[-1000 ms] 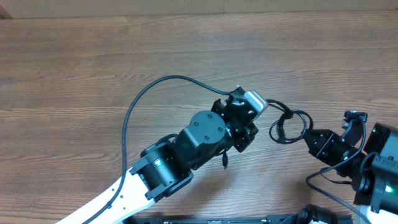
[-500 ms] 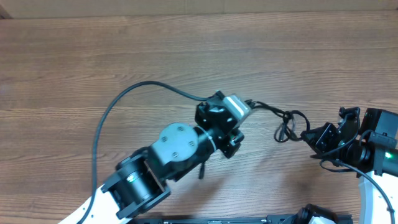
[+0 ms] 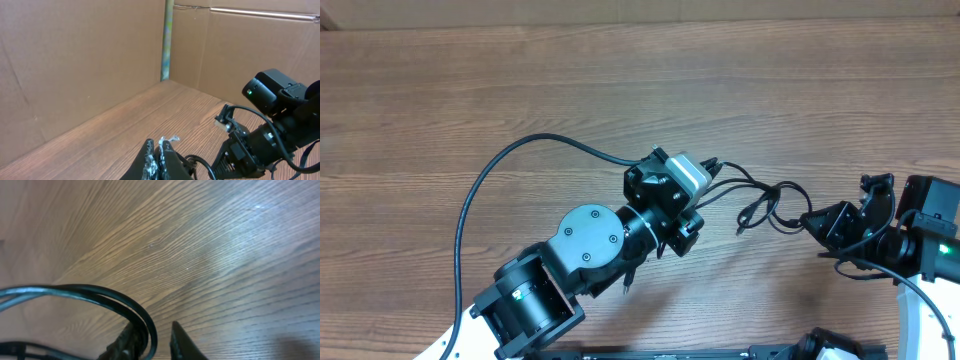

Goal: Untangle cables

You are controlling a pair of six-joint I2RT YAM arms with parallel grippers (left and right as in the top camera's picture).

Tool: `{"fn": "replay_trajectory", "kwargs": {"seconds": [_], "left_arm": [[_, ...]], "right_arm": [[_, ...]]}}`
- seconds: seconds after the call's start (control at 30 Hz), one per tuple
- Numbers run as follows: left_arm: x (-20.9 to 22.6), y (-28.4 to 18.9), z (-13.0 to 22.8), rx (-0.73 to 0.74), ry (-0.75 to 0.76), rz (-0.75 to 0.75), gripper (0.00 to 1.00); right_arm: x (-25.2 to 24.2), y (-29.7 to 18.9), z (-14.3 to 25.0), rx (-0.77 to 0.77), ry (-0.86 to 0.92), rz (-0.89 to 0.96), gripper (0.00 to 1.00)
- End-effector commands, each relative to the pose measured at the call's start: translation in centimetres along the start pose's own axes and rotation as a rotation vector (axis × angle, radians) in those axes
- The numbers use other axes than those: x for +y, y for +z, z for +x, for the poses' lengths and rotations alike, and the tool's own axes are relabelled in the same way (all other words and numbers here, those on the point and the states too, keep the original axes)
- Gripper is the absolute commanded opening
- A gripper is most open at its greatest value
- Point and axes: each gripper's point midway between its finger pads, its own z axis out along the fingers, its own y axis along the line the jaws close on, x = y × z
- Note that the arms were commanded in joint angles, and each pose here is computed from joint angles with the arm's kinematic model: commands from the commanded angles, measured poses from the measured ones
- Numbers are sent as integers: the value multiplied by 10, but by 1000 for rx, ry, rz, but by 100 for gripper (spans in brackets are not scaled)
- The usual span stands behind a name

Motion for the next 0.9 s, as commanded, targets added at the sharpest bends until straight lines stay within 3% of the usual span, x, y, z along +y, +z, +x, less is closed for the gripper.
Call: {"fn": "replay_trajectory", "kwargs": {"seconds": [0.0, 0.27, 0.47, 0.53, 0.67, 0.87], "left_arm": [[8, -12, -23, -64, -20, -35, 4], [9, -11, -22, -61, -11, -37, 4], [9, -11, -22, -58, -3, -37, 4], [8, -8, -20, -54, 0, -37, 4], [6, -4, -16, -41, 1, -26, 4], [-11, 2, -18, -56, -6, 73, 4]], "right_arm": [[11, -3, -2, -2, -52, -51, 22], [44, -11, 8, 7, -227, -243, 32], [74, -27, 18, -31, -388, -408, 46], [87, -37, 22, -48, -411, -483, 55], [105, -49, 28, -50, -421, -602, 89], [118, -60, 33, -35, -421, -708, 91]]}}
